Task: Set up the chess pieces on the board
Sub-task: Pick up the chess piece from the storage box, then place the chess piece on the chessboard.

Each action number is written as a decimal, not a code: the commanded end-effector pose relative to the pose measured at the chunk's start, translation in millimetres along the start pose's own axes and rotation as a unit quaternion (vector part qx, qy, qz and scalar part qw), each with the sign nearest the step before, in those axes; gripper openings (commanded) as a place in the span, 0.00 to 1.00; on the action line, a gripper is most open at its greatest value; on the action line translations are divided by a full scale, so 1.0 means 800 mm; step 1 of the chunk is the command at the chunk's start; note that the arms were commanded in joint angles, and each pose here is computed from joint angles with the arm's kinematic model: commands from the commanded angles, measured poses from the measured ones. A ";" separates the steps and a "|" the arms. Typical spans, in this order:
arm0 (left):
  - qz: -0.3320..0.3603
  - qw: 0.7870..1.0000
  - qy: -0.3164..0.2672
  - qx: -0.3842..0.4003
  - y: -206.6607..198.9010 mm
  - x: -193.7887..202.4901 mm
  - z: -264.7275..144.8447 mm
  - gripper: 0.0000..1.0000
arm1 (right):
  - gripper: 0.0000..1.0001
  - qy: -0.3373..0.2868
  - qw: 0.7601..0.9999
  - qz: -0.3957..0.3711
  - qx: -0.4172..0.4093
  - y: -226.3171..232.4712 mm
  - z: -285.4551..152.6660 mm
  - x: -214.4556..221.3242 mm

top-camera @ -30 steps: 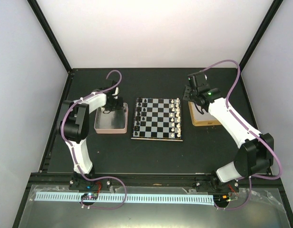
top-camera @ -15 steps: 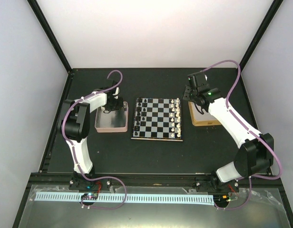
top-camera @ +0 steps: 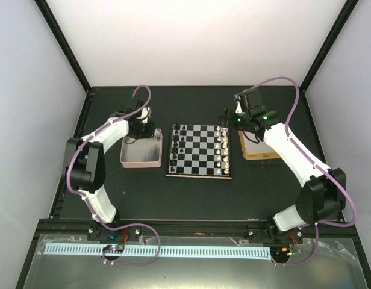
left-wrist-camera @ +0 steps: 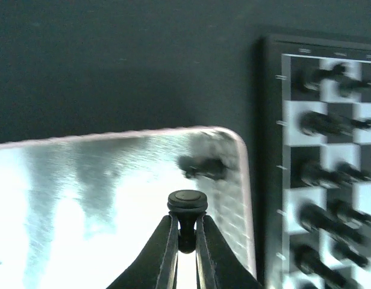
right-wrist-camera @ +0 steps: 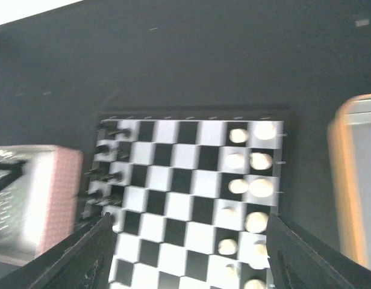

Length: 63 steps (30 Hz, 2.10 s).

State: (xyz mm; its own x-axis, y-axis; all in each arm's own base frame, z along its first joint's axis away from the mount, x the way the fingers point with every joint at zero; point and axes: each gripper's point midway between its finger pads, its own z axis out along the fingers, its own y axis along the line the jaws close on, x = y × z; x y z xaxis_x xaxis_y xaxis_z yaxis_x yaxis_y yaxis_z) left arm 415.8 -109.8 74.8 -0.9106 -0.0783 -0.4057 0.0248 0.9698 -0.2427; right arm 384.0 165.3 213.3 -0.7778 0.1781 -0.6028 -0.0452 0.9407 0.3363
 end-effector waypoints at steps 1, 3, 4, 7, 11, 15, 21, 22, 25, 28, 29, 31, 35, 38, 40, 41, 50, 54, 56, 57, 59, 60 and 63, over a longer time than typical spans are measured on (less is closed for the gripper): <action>0.028 0.995 0.020 0.092 -0.044 0.020 -0.034 0.06 | 0.70 0.042 0.988 -0.034 -0.146 0.069 -0.004 0.001; 0.039 0.990 0.016 0.133 -0.067 0.026 -0.050 0.06 | 0.72 0.078 0.973 -0.030 -0.215 0.099 -0.007 0.012; 0.045 0.987 0.015 0.155 -0.080 0.031 -0.058 0.06 | 0.72 0.093 0.966 -0.026 -0.241 0.110 -0.008 0.017; 0.084 0.971 0.006 0.225 -0.127 0.043 -0.086 0.06 | 0.74 0.140 0.944 -0.014 -0.298 0.135 -0.011 0.035; 0.171 0.944 0.006 0.282 -0.191 0.067 -0.113 0.03 | 0.74 0.221 0.912 0.012 -0.344 0.151 -0.004 0.071; 0.224 0.924 -0.009 0.310 -0.238 0.077 -0.121 0.03 | 0.69 0.274 0.895 0.033 -0.349 0.150 0.010 0.099; 0.264 0.897 -0.059 0.349 -0.290 0.071 -0.137 0.03 | 0.49 0.329 0.872 0.068 -0.356 0.146 0.018 0.131; 0.268 0.895 -0.065 0.349 -0.295 0.069 -0.138 0.02 | 0.46 0.330 0.869 0.070 -0.361 0.147 0.016 0.132; 0.270 0.896 -0.080 0.344 -0.302 0.064 -0.137 0.02 | 0.38 0.334 0.860 0.070 -0.379 0.153 0.007 0.131; 0.269 0.897 -0.099 0.338 -0.303 0.056 -0.140 0.02 | 0.31 0.343 0.850 0.073 -0.394 0.156 0.001 0.132; 0.267 0.897 -0.106 0.335 -0.303 0.052 -0.142 0.01 | 0.27 0.344 0.848 0.074 -0.397 0.157 0.000 0.132; 0.264 0.900 -0.118 0.327 -0.302 0.045 -0.144 0.02 | 0.21 0.347 0.842 0.078 -0.406 0.159 -0.004 0.132; 0.259 0.901 -0.129 0.322 -0.302 0.038 -0.146 0.02 | 0.13 0.347 0.832 0.090 -0.423 0.165 -0.011 0.124; 0.249 0.904 -0.134 0.321 -0.303 0.034 -0.148 0.04 | 0.09 0.340 0.829 0.107 -0.432 0.170 -0.014 0.111; 0.238 0.905 -0.140 0.323 -0.304 0.029 -0.153 0.09 | 0.07 0.331 0.826 0.124 -0.438 0.173 -0.016 0.100; 0.231 0.907 -0.142 0.323 -0.304 0.026 -0.155 0.14 | 0.06 0.326 0.824 0.134 -0.443 0.175 -0.018 0.094; 0.158 0.900 -0.176 0.366 -0.312 0.006 -0.197 0.61 | 0.06 0.245 0.786 0.266 -0.501 0.189 -0.044 0.021; 0.136 0.886 -0.196 0.399 -0.312 -0.003 -0.223 0.60 | 0.05 0.221 0.758 0.298 -0.536 0.193 -0.060 0.002; 0.124 0.879 -0.204 0.413 -0.310 -0.007 -0.234 0.58 | 0.05 0.217 0.754 0.307 -0.539 0.193 -0.064 -0.001; 0.119 0.876 -0.208 0.419 -0.309 -0.009 -0.239 0.57 | 0.04 0.213 0.752 0.313 -0.539 0.192 -0.066 -0.004; 0.107 0.871 -0.212 0.430 -0.307 -0.013 -0.248 0.55 | 0.04 0.205 0.749 0.322 -0.542 0.193 -0.070 -0.010; 0.102 0.868 -0.214 0.437 -0.306 -0.015 -0.254 0.55 | 0.04 0.201 0.746 0.327 -0.544 0.193 -0.072 -0.013; 0.090 0.857 -0.226 0.455 -0.303 -0.020 -0.272 0.55 | 0.04 0.192 0.733 0.345 -0.554 0.193 -0.079 -0.021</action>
State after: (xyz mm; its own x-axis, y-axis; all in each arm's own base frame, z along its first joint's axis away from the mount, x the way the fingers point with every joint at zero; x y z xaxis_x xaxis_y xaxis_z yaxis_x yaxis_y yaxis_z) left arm 340.6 -298.5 290.7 -0.6477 -0.1386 -0.7492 0.6057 0.5029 -0.6167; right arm 352.1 295.8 284.6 -0.9687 0.1764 0.1744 0.1631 -0.0770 0.9836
